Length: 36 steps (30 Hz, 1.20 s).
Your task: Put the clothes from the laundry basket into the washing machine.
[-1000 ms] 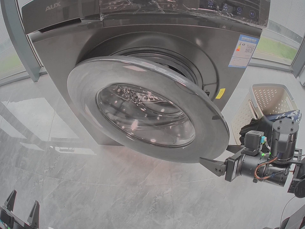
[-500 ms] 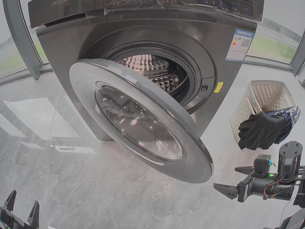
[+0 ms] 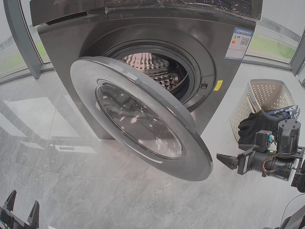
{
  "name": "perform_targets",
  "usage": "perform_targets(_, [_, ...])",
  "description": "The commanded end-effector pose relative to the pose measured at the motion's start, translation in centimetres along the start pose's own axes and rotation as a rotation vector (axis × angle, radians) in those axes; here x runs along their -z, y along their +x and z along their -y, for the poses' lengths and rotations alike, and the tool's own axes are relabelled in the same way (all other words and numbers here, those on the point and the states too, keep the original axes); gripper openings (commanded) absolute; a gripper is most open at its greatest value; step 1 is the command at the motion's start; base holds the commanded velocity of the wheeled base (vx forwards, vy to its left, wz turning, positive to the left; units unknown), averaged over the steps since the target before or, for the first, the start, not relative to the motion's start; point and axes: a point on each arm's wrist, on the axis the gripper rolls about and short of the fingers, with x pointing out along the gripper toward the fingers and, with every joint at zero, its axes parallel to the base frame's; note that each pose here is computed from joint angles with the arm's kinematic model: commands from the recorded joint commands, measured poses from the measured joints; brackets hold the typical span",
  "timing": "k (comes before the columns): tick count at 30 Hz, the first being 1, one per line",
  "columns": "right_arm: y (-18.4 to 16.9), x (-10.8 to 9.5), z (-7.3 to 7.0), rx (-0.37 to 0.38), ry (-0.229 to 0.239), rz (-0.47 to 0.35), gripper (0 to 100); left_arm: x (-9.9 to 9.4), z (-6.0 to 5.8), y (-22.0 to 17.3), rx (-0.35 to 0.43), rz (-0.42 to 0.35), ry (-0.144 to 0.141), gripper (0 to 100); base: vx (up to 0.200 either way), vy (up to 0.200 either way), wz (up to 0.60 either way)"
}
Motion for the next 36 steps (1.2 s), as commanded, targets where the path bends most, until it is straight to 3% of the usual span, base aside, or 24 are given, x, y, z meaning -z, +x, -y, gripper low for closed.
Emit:
perform_targets(1, [2.6,-0.6,-1.0,-0.020,-0.011,-0.025,100,0.5,0.0,0.0,-0.002,-0.007,-0.001,100,0.000,0.000,0.00])
perform_targets(8, [1.8,0.5,-2.6,-0.087,-0.038,-0.052,100,0.4,0.0,0.1,-0.002,-0.007,-0.001,100,0.000,0.000,0.00])
perform_targets(15, [1.1,-0.3,-2.1,-0.072,-0.026,-0.010,100,0.5,0.0,0.1,-0.002,-0.009,0.000,100,0.000,0.000,0.00])
perform_targets(20, [3.4,-0.5,-2.1,-0.052,-0.020,-0.036,100,0.5,0.0,0.0,0.000,-0.007,-0.001,100,0.000,0.000,0.00])
perform_targets(30, [5.2,0.4,-5.8,-0.181,-0.046,-0.035,100,0.5,0.0,0.1,0.000,-0.009,0.000,100,-0.060,0.000,0.00])
perform_targets(36, [4.7,1.1,-6.4,-0.207,-0.045,-0.052,100,0.5,0.0,0.1,0.000,-0.009,0.000,100,0.000,0.000,0.00])
